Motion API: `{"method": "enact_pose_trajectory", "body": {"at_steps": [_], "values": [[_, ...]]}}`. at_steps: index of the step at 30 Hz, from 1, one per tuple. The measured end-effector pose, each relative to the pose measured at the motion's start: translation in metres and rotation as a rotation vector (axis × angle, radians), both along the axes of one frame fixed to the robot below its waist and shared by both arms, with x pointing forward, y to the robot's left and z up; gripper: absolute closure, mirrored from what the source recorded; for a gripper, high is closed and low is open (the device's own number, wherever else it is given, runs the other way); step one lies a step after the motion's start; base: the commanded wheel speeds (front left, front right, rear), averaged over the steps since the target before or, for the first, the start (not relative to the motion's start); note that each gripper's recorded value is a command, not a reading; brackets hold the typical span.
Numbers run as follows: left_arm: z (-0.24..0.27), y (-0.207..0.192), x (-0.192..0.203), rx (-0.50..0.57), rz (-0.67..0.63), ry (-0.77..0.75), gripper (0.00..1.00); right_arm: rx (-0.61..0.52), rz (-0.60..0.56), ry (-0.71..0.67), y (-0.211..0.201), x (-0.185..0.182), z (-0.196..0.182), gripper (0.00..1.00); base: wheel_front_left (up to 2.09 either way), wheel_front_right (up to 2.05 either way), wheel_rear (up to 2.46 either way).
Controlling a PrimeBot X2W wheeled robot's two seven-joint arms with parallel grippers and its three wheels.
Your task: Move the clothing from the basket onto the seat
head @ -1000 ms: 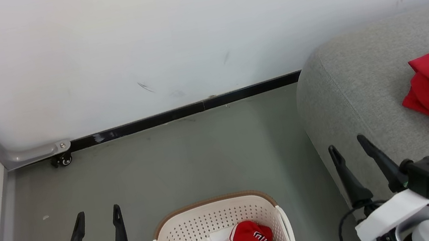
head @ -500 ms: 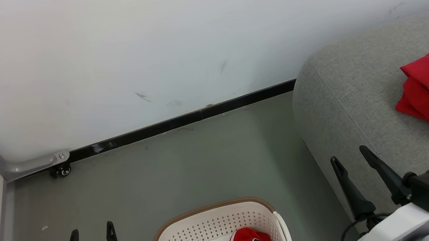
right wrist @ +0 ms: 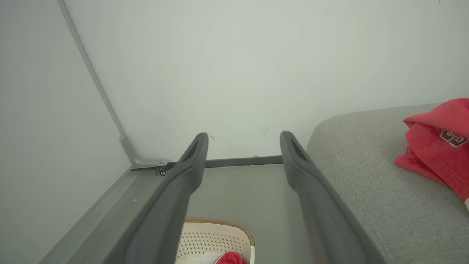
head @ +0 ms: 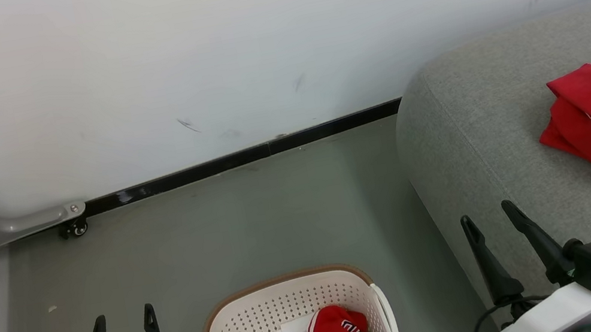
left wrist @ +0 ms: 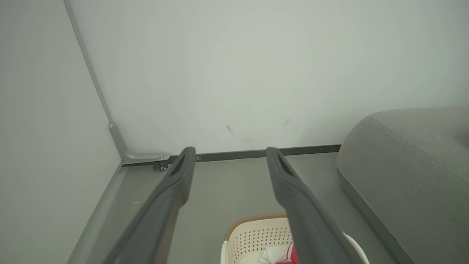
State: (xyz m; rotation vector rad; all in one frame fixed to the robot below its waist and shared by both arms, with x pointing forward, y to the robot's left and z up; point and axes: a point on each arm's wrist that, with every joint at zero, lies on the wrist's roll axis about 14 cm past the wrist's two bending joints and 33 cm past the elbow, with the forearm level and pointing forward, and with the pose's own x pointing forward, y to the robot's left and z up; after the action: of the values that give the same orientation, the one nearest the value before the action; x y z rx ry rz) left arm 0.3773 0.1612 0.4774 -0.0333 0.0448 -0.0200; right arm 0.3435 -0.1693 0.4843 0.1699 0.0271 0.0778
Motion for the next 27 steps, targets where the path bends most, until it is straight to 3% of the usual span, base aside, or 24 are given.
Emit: {"method": "enact_pose_trajectory", "body": {"at_steps": [27], "values": [[-0.031, -0.053, 0.032, 0.026, -0.203, 0.077, 0.0, -0.043, -0.081, 0.013, -0.026, 0.008, 0.001, 0.0, 0.0, 0.0, 0.0]]}}
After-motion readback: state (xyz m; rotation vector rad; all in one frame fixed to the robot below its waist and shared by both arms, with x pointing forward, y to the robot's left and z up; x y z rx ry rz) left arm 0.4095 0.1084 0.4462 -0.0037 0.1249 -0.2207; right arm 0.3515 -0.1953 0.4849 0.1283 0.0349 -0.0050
